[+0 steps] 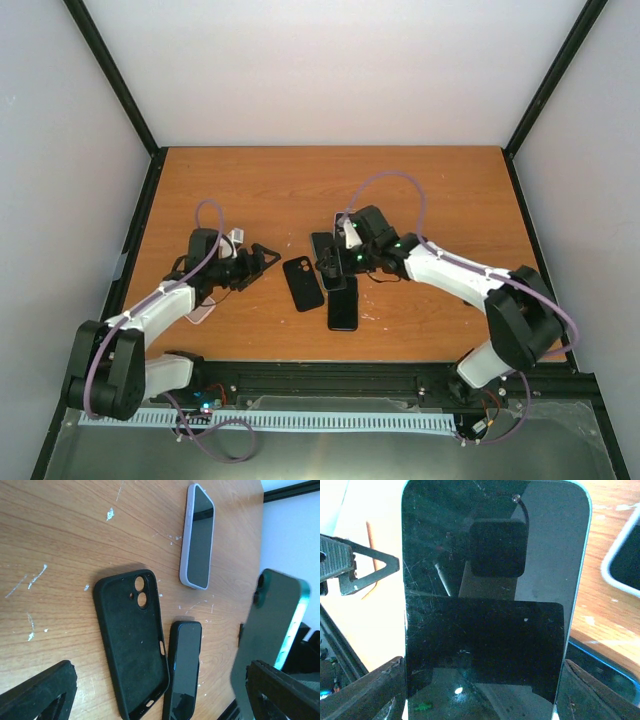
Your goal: Put the phone into the phone case
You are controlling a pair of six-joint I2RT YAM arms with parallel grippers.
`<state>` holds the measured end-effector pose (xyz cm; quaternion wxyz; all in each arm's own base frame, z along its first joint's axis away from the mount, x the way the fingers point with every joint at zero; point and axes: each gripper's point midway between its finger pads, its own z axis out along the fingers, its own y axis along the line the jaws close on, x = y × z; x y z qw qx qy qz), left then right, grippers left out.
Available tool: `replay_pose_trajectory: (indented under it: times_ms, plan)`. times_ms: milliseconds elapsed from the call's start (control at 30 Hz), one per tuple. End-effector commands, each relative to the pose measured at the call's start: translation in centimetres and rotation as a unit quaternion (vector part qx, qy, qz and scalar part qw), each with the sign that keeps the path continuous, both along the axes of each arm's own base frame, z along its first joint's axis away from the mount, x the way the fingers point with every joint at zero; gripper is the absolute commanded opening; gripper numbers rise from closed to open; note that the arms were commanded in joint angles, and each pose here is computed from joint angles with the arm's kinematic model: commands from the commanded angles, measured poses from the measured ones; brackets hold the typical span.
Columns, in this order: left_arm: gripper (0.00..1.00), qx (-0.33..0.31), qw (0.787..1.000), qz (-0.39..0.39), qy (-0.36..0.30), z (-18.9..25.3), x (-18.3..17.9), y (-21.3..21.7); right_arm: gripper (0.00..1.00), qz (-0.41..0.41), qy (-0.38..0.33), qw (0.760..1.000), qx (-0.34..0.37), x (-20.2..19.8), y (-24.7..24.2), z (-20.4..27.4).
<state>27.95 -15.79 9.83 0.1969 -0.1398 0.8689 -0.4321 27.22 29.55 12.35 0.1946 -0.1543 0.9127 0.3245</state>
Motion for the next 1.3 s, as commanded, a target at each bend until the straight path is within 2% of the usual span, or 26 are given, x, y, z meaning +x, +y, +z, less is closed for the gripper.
replay_pose_trajectory:
  times_ms: [0,300,500,933,1100,1267]
  plan:
    - [0.93,0.003,1.000,0.015,-0.002,0.7,-0.4,0.7,0.57,0.055,-0.031,0.997,0.042,0.1,4.2,1.6]
    - [0.93,0.033,0.999,0.036,-0.015,1.0,-0.7,1.9,0.56,0.097,-0.011,0.994,0.039,-1.1,8.4,-0.6]
    - [0.95,0.034,0.999,0.037,0.001,0.3,-1.5,2.1,0.57,0.101,0.003,0.994,0.029,-1.1,9.7,-2.7]
    - [0.95,0.026,0.999,0.032,0.001,-0.3,-1.8,1.9,0.59,0.096,0.005,0.994,-0.049,-0.4,8.2,-8.1]
    - [0.95,0.028,0.999,0.030,0.000,-0.3,-1.6,1.8,0.60,0.085,-0.007,0.994,-0.072,-0.6,7.0,-8.4]
    - [0.95,0.023,0.999,0.030,0.005,-0.5,-1.6,1.7,0.67,0.069,-0.002,0.995,-0.079,-0.9,6.3,-8.6]
